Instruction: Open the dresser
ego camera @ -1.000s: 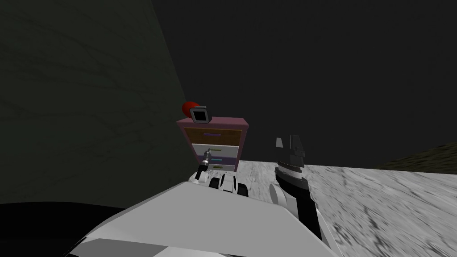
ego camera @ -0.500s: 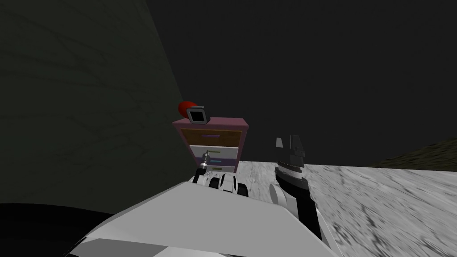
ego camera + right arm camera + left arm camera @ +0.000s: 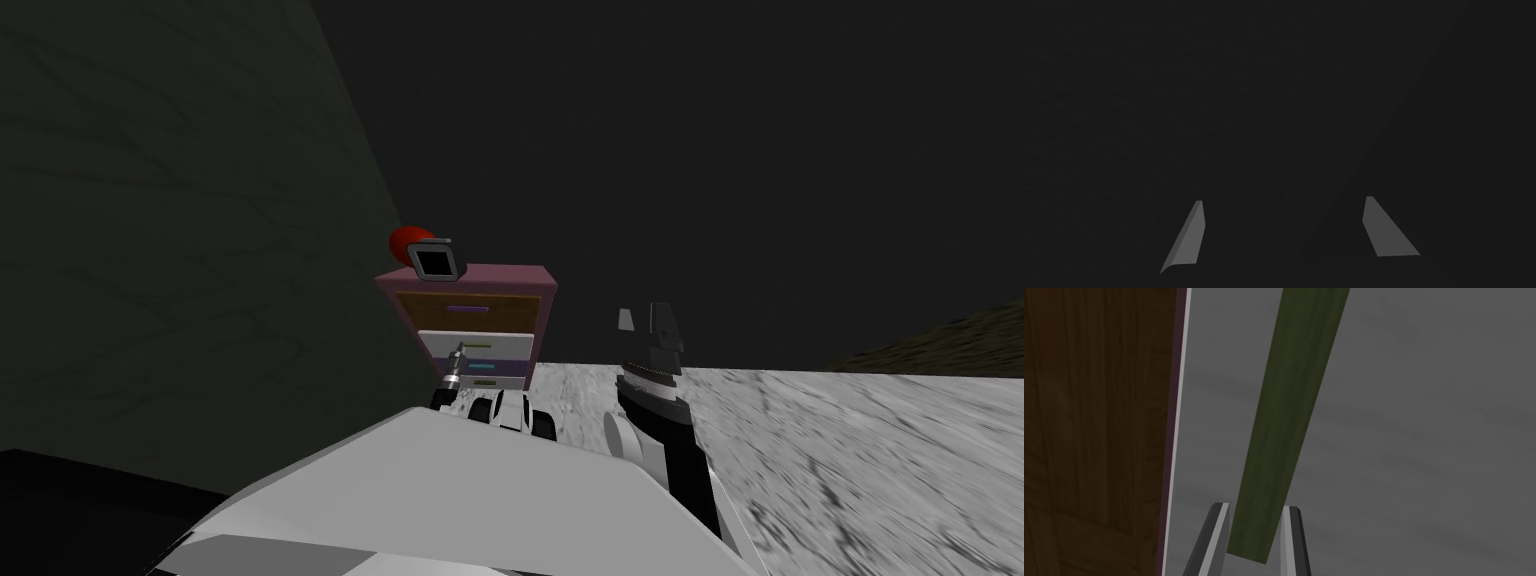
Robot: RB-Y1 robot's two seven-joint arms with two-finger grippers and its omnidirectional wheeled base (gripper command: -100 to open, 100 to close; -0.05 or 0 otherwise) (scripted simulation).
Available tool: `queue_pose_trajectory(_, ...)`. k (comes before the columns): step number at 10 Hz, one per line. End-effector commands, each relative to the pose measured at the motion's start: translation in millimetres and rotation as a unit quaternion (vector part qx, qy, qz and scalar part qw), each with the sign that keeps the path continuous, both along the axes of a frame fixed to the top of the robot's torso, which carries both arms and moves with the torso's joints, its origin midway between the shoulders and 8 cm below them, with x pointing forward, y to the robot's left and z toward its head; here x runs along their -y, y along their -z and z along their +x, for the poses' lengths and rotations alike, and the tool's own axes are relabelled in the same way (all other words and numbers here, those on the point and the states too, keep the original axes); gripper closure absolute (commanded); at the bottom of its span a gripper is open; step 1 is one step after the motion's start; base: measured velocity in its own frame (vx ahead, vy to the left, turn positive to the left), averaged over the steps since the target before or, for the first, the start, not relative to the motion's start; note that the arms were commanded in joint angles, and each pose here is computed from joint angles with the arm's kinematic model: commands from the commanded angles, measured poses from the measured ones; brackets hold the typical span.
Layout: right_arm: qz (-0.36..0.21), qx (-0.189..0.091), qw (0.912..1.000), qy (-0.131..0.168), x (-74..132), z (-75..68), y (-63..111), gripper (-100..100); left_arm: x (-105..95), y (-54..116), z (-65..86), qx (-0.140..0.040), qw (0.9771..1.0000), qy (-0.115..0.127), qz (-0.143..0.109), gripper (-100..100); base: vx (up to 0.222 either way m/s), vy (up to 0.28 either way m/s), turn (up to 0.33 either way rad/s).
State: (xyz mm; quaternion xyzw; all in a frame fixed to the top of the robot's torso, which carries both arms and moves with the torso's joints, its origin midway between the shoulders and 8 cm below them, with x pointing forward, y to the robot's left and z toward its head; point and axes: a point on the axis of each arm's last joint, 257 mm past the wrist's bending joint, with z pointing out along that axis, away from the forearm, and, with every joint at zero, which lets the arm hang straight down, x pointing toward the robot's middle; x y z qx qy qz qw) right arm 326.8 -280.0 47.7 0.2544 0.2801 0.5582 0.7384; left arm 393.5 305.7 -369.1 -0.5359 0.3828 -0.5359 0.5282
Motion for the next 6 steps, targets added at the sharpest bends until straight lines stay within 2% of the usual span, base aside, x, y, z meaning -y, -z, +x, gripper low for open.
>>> queue_pose_trajectory(1, 0.000, 0.000, 1.0000, 0.000, 0.0, 0.0, 0.0, 0, 1.0, 3.7, -18.8, -0.008, 1.0000, -0.003, -0.004, 100, 0.037, -0.008, -0.039)
queue_pose_trajectory(2, 0.000, 0.000, 1.0000, 0.000, 0.0, 0.0, 0.0, 0, -1.3, 10.0, -27.1, -0.017, 0.9998, -0.006, -0.004, 100, 0.045, -0.001, -0.018)
queue_pose_trajectory(3, 0.000, 0.000, 1.0000, 0.000, 0.0, 0.0, 0.0, 0, 1.7, 2.0, -31.0, -0.008, 0.9999, -0.005, -0.005, 100, 0.056, 0.006, -0.029)
queue_pose_trajectory(4, 0.000, 0.000, 1.0000, 0.000, 0.0, 0.0, 0.0, 0, -1.7, 8.1, -42.6, -0.017, 0.9998, -0.010, -0.005, 100, 0.049, 0.006, -0.039)
queue_pose_trajectory(5, 0.000, 0.000, 1.0000, 0.000, 0.0, 0.0, 0.0, 0, 1.7, 0.6, -45.8, -0.008, 0.9999, -0.009, -0.006, 100, 0.052, 0.011, -0.032)
queue_pose_trajectory(6, 0.000, 0.000, 1.0000, 0.000, 0.0, 0.0, 0.0, 0, -1.8, 5.4, -57.8, -0.017, 0.9998, -0.014, -0.006, 100, 0.052, 0.012, -0.031)
